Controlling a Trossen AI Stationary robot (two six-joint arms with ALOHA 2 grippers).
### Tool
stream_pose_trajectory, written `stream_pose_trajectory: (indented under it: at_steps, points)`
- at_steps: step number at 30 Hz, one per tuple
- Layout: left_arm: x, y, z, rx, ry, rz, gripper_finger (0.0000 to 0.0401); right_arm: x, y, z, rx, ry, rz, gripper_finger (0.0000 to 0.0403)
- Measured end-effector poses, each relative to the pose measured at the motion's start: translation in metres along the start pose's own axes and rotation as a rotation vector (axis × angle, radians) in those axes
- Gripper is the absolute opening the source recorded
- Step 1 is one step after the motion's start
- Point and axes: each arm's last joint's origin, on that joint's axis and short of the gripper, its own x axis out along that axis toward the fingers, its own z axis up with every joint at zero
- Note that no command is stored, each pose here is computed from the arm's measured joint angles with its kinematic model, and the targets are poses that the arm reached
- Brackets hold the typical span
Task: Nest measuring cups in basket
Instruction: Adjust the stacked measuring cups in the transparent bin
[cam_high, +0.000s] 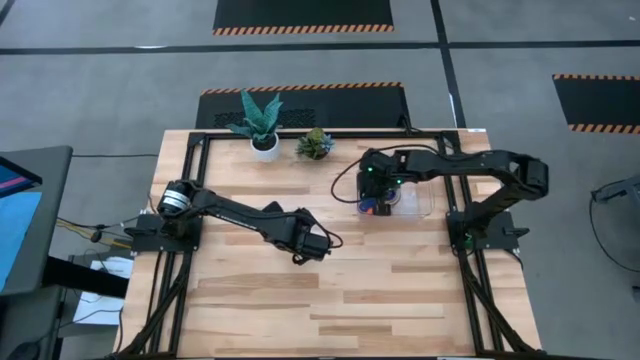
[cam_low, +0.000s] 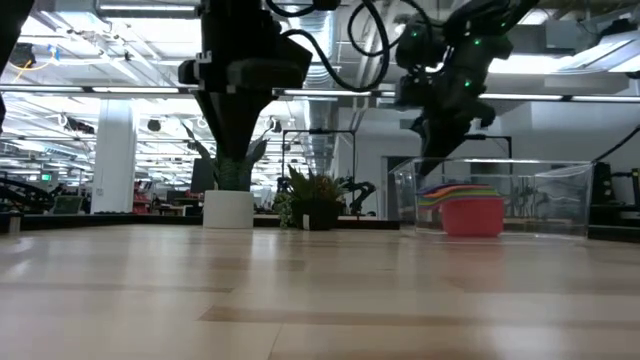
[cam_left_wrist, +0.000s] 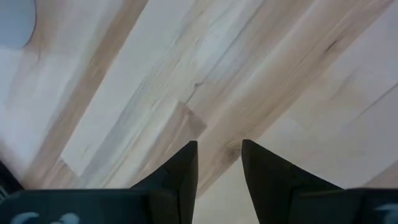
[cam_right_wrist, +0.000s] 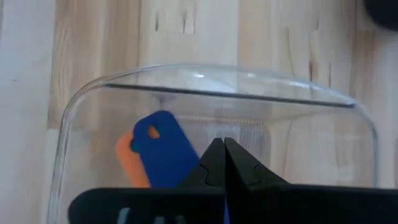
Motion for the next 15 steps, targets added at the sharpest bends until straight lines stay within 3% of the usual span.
stream_pose_trajectory:
  at_steps: [15]
  points:
    - [-0.0011, 0.0002, -0.0024, 0.025, -0.029, 0.040, 0.0113, 0.0075, -0.0059, 0.0016, 0.013, 0.002, -0.028, 0.0007]
